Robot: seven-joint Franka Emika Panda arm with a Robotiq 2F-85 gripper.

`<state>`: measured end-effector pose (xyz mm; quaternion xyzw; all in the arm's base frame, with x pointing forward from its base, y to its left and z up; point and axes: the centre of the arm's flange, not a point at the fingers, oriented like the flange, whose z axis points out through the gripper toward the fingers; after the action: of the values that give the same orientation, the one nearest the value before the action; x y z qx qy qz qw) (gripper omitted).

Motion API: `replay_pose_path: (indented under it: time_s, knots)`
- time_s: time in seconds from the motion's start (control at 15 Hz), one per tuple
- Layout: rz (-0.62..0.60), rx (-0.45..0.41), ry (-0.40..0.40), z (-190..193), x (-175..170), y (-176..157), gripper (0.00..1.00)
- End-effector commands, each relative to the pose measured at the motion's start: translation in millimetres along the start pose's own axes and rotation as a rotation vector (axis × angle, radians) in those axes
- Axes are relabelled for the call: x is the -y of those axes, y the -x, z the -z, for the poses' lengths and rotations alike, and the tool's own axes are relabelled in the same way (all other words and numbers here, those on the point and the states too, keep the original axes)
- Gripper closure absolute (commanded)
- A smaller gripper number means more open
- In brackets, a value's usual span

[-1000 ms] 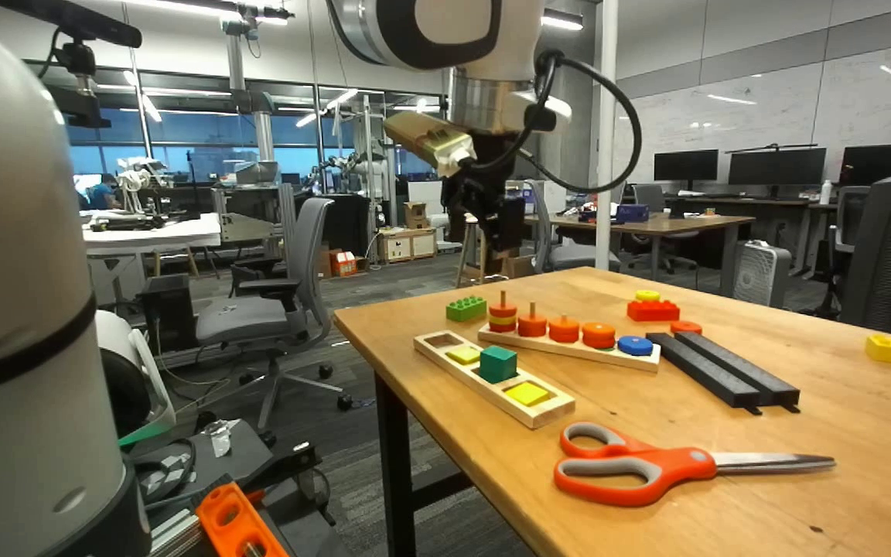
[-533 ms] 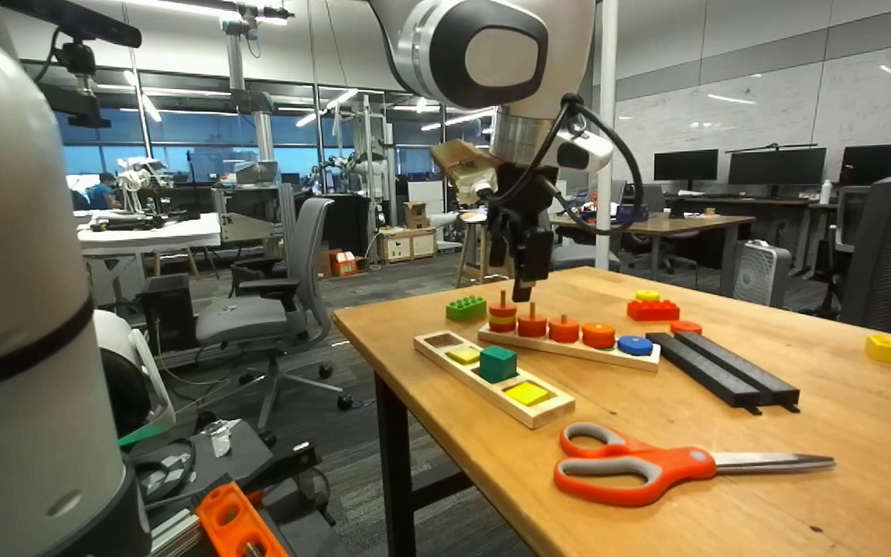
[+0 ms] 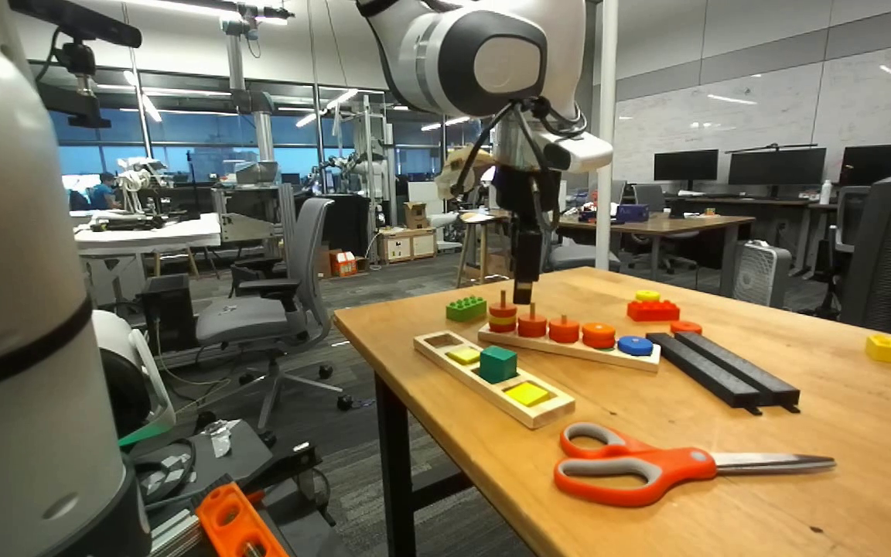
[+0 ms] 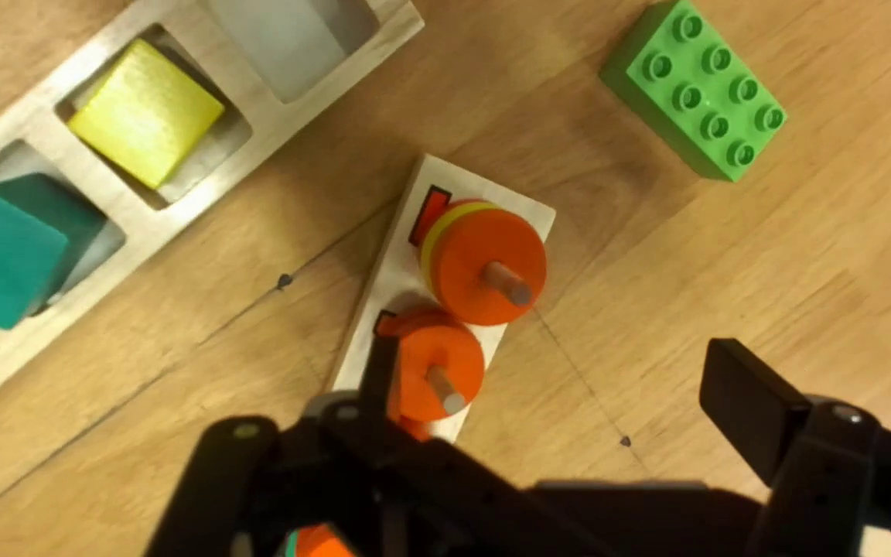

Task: Pick up the tokens from the holder and put them on the table.

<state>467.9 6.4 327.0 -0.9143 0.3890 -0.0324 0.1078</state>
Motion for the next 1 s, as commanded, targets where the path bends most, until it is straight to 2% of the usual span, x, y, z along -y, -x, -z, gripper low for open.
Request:
replay_pose_path:
  time_s: [0.0, 0.4, 0.93]
  knots:
    - [-0.122, -0.065, 0.035, 3.5, 3.1, -2.1, 0.0]
    - [-0.22, -0.077, 0.065, -2.5, -9.0, -19.0, 0.0]
    - [-0.256, -0.055, 0.056, -10.0, -30.4, -45.5, 0.0]
